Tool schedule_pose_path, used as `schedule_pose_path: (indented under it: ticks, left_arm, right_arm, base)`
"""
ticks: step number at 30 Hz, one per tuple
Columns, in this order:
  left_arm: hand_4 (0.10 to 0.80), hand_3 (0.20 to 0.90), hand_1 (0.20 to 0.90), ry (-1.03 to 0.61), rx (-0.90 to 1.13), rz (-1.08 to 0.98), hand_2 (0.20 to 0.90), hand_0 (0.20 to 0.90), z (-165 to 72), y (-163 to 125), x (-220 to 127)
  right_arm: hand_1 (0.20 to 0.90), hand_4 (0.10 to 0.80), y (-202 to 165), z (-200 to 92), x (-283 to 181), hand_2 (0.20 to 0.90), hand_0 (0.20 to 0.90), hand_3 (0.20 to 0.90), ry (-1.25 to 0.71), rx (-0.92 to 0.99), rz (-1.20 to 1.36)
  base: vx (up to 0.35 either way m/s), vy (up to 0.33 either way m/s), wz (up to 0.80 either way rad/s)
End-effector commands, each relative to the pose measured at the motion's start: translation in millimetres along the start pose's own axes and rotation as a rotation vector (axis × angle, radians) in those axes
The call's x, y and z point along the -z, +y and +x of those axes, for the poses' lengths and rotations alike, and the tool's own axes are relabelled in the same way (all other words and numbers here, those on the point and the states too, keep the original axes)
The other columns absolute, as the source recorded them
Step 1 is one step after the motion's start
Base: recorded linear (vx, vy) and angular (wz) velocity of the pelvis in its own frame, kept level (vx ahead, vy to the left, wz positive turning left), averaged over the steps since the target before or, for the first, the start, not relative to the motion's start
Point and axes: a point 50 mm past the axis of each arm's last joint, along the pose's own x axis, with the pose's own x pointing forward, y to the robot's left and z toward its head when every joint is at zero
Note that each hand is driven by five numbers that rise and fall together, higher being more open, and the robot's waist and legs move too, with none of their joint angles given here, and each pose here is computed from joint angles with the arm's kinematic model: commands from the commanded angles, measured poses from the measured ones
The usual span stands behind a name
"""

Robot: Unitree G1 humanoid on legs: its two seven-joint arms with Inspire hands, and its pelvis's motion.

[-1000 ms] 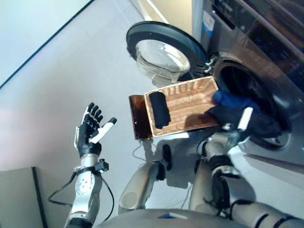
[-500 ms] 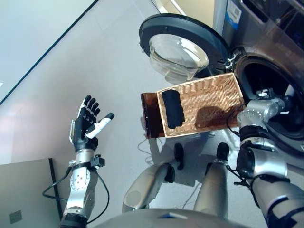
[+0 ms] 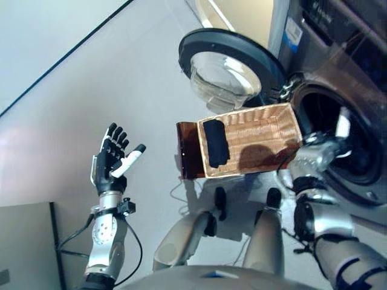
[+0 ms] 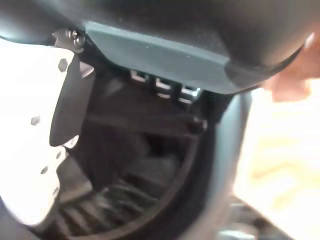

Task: Pick up the clothes and place them into the washing machine

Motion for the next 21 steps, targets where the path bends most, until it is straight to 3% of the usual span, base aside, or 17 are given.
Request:
schedule_pose_path:
  ticks: [1,3,11,21]
  left_arm:
    - [0.800,0.900,0.900,-0.176,-0.035,-0.013,0.900,0.900,8.9,4.7,-29.2]
    - [0.800,0.900,0.900,-0.161,-0.039,-0.013,0.900,0.900,9.2,4.0,-25.9]
    - [0.800,0.900,0.900,-0.125,-0.064,-0.012,0.900,0.900,7.2,5.7,-19.5]
    - [0.800,0.900,0.900,-0.099,-0.110,0.019,0.900,0.900,-0.1,19.8,-17.9]
  right_arm:
    - [0.900,0.800,-7.9,-18.0,22.2,0.900,0.900,0.900,0.026,-0.190,-0.201]
    - [0.900,0.800,-32.9,-34.7,54.1,0.900,0.900,0.900,0.154,-0.157,-0.295]
    - [0.900,0.800,-51.5,-79.4,98.2,0.900,0.900,0.900,0.343,-0.243,-0.333]
    - [0.900,0.800,-56.0,-79.3,102.6,0.900,0.900,0.900,0.357,-0.231,-0.428]
  base:
    - [0.051,-0.062,0.10]
    - [0.055,-0.074,0.13]
    - [0.062,-0.046,0.08]
    - [0.016,-0.009,0.06]
